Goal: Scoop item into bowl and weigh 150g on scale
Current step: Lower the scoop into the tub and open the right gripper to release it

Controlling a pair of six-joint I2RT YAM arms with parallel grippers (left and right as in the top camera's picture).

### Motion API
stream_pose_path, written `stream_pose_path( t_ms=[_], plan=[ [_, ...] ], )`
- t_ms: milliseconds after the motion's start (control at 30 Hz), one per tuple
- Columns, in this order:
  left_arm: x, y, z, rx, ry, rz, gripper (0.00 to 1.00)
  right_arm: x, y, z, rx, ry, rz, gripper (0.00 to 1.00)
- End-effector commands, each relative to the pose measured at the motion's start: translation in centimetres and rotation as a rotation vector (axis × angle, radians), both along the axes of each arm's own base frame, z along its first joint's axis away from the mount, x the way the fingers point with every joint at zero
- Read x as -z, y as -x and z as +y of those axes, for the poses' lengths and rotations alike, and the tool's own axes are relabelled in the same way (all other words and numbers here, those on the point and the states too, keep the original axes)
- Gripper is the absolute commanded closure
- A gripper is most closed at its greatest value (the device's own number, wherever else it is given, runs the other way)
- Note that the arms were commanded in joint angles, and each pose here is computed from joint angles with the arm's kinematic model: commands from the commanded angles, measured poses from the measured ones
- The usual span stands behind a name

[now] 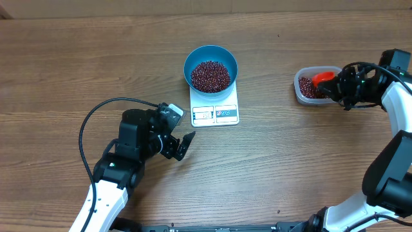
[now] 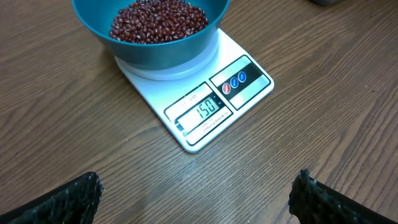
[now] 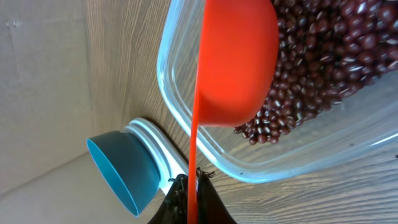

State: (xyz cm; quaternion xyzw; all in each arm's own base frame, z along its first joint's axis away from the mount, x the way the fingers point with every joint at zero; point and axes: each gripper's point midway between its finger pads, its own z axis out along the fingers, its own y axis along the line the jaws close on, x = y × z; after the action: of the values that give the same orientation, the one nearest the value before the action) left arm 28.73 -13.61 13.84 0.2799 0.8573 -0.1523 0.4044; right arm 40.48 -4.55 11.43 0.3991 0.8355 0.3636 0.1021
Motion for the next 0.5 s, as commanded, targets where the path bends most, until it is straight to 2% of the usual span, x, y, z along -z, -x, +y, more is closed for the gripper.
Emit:
stream_pose_path(
  t_ms=[0, 100, 233, 467],
  plan=[
    [0.12, -0.14, 0.11, -0.012, 0.004, 0.007, 0.00, -0.79, 0.15, -0.27, -0.005, 0.025, -0.030, 0.90],
    [0.12, -0.14, 0.11, -0.012, 0.004, 0.007, 0.00, -0.81, 0.09, -0.25, -0.007, 0.026, -0.033, 0.83],
    [0.12, -0.14, 0.11, -0.012, 0.004, 0.007, 0.01, -0.83, 0.04, -0.27, -0.006, 0.027, -0.035, 0.68],
    [0.12, -0.14, 0.11, -0.012, 0.004, 0.007, 0.01, -0.75, 0.30, -0.45, -0.019, 0.035, -0.037, 0.54]
  ],
)
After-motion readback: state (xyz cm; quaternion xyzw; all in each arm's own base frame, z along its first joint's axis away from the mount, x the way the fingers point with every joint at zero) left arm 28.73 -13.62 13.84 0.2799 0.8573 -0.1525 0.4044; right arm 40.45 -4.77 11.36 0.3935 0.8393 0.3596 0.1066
